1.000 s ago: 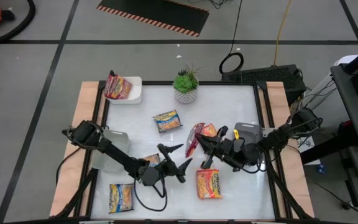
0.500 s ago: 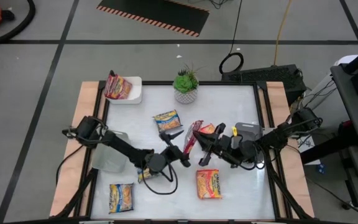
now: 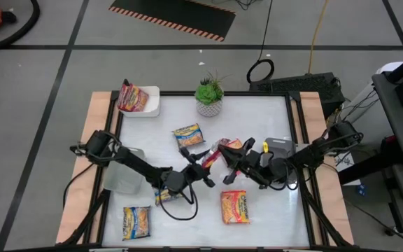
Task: Sort Maruchan noodles
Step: Put the red noodle pack into the white bin
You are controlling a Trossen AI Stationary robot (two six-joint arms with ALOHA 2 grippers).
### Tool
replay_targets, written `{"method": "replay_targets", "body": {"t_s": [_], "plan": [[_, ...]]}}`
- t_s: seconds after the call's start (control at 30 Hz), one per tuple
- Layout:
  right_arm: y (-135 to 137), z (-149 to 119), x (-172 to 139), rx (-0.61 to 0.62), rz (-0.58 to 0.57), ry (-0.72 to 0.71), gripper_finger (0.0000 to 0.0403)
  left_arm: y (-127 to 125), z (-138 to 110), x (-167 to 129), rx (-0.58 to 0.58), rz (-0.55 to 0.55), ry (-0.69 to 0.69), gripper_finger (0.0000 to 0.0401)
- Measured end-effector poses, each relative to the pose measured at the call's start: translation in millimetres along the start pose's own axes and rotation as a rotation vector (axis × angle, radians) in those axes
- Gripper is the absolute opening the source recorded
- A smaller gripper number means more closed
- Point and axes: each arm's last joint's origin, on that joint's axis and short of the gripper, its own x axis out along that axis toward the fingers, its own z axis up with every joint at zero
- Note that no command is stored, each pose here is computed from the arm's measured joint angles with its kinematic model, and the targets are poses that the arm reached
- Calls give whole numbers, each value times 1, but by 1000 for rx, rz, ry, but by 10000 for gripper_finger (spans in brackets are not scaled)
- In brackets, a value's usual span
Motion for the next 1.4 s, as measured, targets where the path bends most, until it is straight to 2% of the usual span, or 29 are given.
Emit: {"method": "replay_targets", "body": {"t_s": [0.17, 0.3, 0.57, 0.77, 0.93, 1.0, 1.1, 1.27, 1.33, 1.4], "plan": [[0, 1, 0, -18, -1, -9, 4, -1, 1, -3, 34, -6, -4, 126], [0, 2, 0, -40, -1, -11, 23, 0, 6, -8, 90, 5, 1, 125], [-1, 15, -4, -73, 9, -29, 88, 11, 29, -27, 198, 35, 28, 123], [4, 35, -18, -170, 114, -14, 138, 31, 46, -44, 232, -38, 66, 123], [2, 46, -31, -210, 231, 90, 172, 64, 61, -60, 183, -213, 104, 123], [2, 45, -35, -196, 328, 136, 182, 81, 67, -65, 103, -313, 127, 123], [3, 40, -36, -150, 457, 188, 191, 106, 76, -64, -78, -503, 157, 123], [2, 24, -26, -118, 467, 240, 193, 126, 79, -60, -190, -859, 199, 123], [2, 19, -18, -68, 476, 274, 195, 129, 77, -61, -200, -948, 227, 123], [4, 16, -9, -12, 508, 321, 202, 128, 74, -62, -185, -986, 256, 123]]}}
